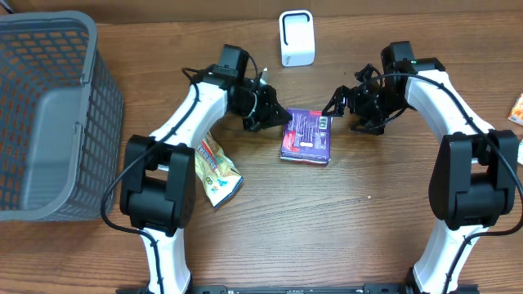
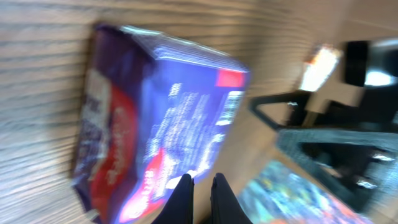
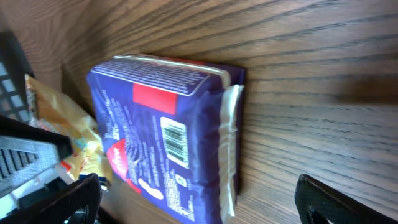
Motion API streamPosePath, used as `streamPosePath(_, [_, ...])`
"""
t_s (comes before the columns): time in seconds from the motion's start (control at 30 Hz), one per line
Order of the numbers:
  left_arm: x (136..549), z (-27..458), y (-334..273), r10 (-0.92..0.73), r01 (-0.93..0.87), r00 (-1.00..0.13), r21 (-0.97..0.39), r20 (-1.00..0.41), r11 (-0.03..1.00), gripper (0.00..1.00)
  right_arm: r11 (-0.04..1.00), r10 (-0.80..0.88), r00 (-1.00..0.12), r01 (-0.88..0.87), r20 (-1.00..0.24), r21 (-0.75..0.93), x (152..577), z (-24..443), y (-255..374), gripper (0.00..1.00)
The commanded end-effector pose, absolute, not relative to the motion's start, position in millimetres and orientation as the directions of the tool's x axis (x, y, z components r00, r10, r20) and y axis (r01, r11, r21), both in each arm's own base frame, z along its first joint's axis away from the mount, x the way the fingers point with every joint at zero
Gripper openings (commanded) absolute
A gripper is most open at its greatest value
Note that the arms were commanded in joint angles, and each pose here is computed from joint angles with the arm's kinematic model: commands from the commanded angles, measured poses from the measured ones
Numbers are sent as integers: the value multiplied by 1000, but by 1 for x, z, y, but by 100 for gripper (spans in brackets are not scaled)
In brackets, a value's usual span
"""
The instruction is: Scan the item barcode
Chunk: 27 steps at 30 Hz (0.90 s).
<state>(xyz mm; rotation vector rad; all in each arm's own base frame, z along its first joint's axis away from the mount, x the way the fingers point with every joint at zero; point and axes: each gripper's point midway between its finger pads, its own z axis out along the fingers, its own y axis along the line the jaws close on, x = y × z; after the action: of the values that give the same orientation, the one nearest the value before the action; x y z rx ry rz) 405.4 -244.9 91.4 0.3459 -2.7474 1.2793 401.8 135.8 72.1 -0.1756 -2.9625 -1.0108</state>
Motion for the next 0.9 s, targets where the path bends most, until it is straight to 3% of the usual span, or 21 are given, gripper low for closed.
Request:
streamPosePath(0.0, [409,121,-247,-88,-205,-979,-852,185,482,4,756,109,-994,84,2,650,411,89,134,100])
streamPosePath(0.13, [412,107,-230,-132,-220,-975,-809,176,544,4,753,140,-990,116,15,647,411,86,121,100])
streamPosePath(0.17, [411,95,-221,-173,-251,-968,-757,183,604,10,753,145,-989,125,23,646,410,83,119,100])
streamPosePath(0.23, [399,73,-216,-201,-283,-959,-657,200,698,42,752,149,-988,136,33,645,407,79,117,100])
streamPosePath(0.33, [387,62,-238,-143,-238,-970,-654,196,718,72,752,149,-988,132,28,646,409,79,117,100])
streamPosePath(0.43, [386,53,-252,-123,-203,-978,-646,168,736,91,752,149,-988,135,33,645,407,79,117,100])
streamPosePath(0.5, [387,47,-256,-115,-192,-980,-649,160,736,89,753,149,-988,137,36,644,407,79,117,100])
streamPosePath(0.7, [383,8,-255,-119,-240,-966,-616,230,750,56,752,149,-988,136,35,645,407,79,117,100])
streamPosePath(0.8, [377,-4,-262,-96,-256,-957,-638,275,726,23,753,149,-988,136,35,644,407,79,117,100])
streamPosePath(0.83, [377,-3,-267,-81,-258,-955,-663,286,703,4,753,148,-988,136,35,644,407,79,117,100])
streamPosePath(0.87, [379,1,-270,-74,-259,-955,-683,288,683,4,756,132,-991,116,23,644,406,78,117,100])
